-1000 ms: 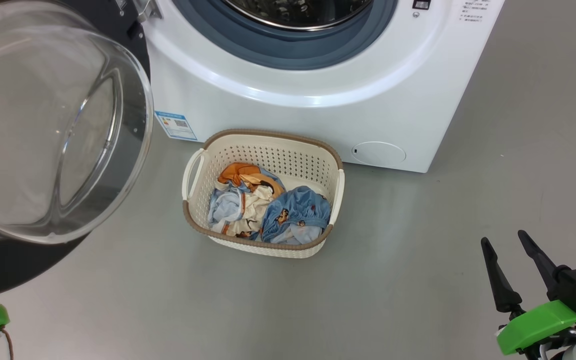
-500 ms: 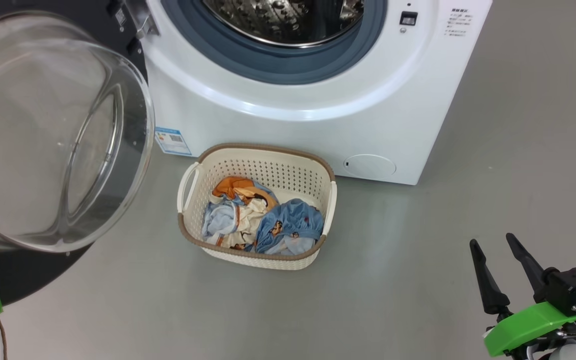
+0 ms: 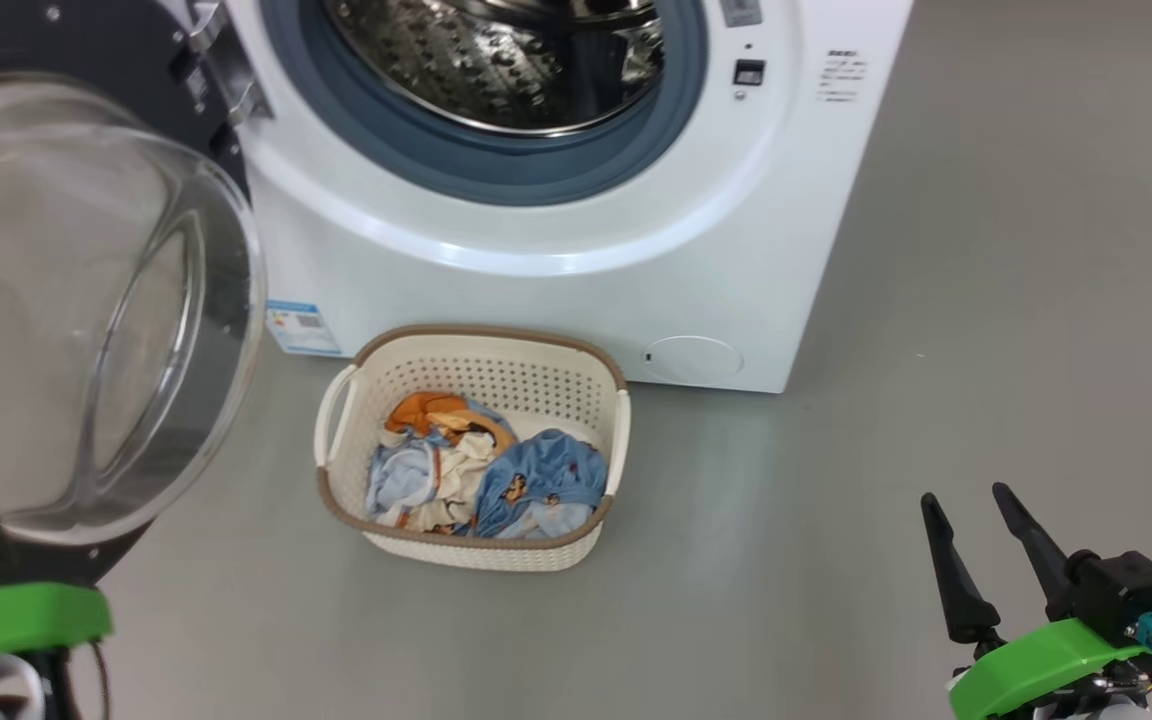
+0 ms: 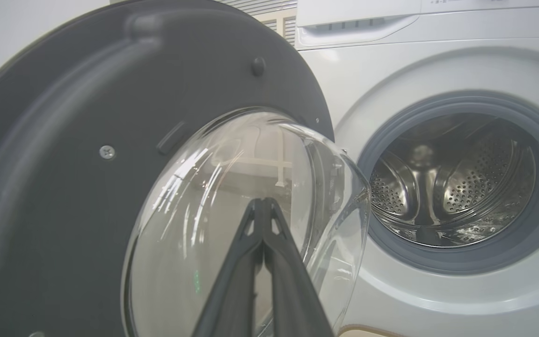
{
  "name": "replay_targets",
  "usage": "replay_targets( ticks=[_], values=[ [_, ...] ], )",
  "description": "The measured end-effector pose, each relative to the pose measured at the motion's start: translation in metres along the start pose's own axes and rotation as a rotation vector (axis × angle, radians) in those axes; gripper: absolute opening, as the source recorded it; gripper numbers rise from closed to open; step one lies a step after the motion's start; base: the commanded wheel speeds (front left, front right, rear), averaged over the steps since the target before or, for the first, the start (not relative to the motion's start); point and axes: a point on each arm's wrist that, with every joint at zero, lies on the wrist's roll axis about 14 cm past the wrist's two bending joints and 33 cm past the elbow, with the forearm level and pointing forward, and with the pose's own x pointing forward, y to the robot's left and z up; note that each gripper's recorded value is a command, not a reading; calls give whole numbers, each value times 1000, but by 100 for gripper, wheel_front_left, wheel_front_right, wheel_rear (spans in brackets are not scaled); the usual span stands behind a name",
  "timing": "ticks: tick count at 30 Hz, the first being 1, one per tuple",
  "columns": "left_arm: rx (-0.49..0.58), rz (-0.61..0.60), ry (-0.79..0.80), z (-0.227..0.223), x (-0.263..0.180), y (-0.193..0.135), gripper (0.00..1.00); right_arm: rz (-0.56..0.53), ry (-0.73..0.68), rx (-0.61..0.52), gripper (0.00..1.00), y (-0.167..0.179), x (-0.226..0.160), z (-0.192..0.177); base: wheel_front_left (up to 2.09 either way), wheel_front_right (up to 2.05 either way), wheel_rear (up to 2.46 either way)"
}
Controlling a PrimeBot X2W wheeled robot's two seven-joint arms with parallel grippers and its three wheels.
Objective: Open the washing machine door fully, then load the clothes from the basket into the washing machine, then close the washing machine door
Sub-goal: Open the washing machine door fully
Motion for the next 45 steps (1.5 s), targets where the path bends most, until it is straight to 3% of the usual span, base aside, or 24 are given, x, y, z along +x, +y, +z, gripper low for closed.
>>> replay_targets(
  ticks=[7, 14, 23, 25, 27, 29, 45],
  values=[
    [-18, -153, 13, -5, -14, -52, 0, -50, -13, 3, 100, -13, -15, 5, 0, 0, 0],
    [-41, -276, 153, -45, -50, -91, 0, -109, -38, 5, 100, -29, -31, 13, 0, 0, 0],
    [-61, -345, 234, -64, -77, -117, 0, -173, -83, 10, 100, -42, -50, 28, 0, 0, 0],
    [-68, -350, 237, -64, -80, -120, 37, -181, -93, 9, 100, -44, -55, 31, 0, 0, 0],
    [-73, -361, 240, -64, -83, -123, 56, -190, -95, 10, 100, -45, -62, 32, 0, 0, 0],
    [-76, -372, 239, -63, -86, -126, 100, -196, -107, 8, 100, -46, -65, 35, 0, 0, 0],
    [-62, -317, 253, -63, -99, -111, 100, -209, -169, -14, 100, -47, -83, 55, 0, 0, 0]
  ],
)
